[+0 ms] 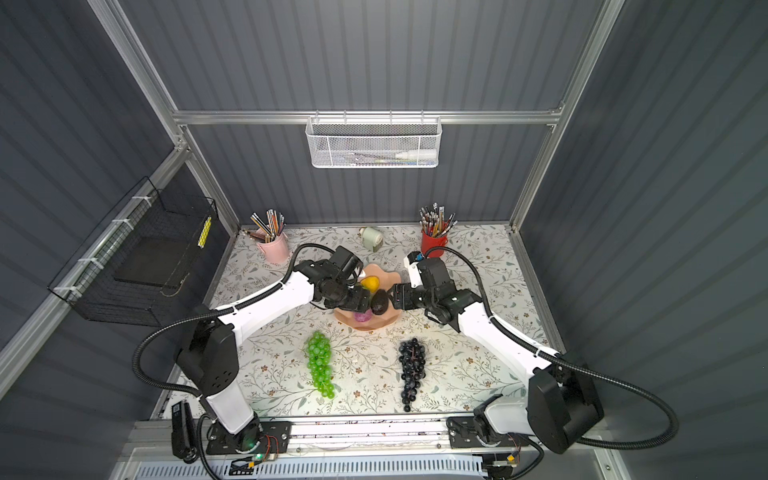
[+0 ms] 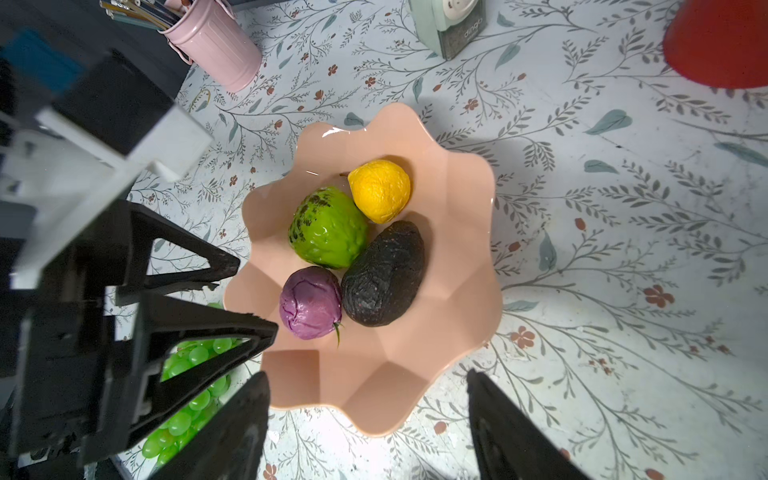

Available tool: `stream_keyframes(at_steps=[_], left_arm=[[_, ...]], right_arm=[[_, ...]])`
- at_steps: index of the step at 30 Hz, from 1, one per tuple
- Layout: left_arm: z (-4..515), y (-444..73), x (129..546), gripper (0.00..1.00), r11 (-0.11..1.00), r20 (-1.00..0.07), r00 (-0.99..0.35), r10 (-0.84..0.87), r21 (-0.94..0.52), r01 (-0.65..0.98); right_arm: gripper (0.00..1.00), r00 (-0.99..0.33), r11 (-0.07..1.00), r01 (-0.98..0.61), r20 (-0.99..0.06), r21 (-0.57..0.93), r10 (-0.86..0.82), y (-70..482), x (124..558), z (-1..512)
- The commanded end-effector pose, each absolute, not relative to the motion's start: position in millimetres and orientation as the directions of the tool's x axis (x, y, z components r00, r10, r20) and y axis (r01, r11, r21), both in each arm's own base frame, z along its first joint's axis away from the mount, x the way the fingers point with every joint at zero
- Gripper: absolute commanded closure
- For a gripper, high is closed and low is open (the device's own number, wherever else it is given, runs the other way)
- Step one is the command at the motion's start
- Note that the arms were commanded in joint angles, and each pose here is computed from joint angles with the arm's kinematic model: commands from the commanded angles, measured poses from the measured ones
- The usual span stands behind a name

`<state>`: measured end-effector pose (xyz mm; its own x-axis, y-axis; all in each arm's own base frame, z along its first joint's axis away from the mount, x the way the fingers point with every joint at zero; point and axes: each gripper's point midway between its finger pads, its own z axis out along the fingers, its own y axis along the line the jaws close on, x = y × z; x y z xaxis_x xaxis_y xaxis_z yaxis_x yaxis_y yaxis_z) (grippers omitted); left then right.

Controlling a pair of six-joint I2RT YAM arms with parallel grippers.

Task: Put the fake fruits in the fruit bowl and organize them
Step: 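Move the right gripper down to the dark grape bunch while the left gripper withdraws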

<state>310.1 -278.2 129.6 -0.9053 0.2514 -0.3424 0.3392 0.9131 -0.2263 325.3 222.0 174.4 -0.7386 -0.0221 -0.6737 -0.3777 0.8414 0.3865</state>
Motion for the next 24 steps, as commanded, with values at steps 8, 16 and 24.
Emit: stream_keyframes(at_steps=[8, 16, 24], left_arm=[[141, -248, 292, 0.23, 0.942, -0.346, -0.913, 0.214, -0.173, 0.287], [146, -217, 292, 0.23, 0.973, -0.472, -0.879, 0.061, -0.167, 0.157], [148, -214, 291, 0.22, 0.972, -0.497, -0.864, 0.082, -0.150, 0.178]], right_arm=[[0.28, -0.776, 0.858, -0.364, -0.627, 0.362, -0.065, 210, 305, 171], [0.32, -0.913, 0.911, -0.163, -0.408, 0.379, 0.006, 170, 241, 124], [0.33, -0.964, 0.914, -0.011, -0.249, 0.405, 0.099, 162, 216, 81]])
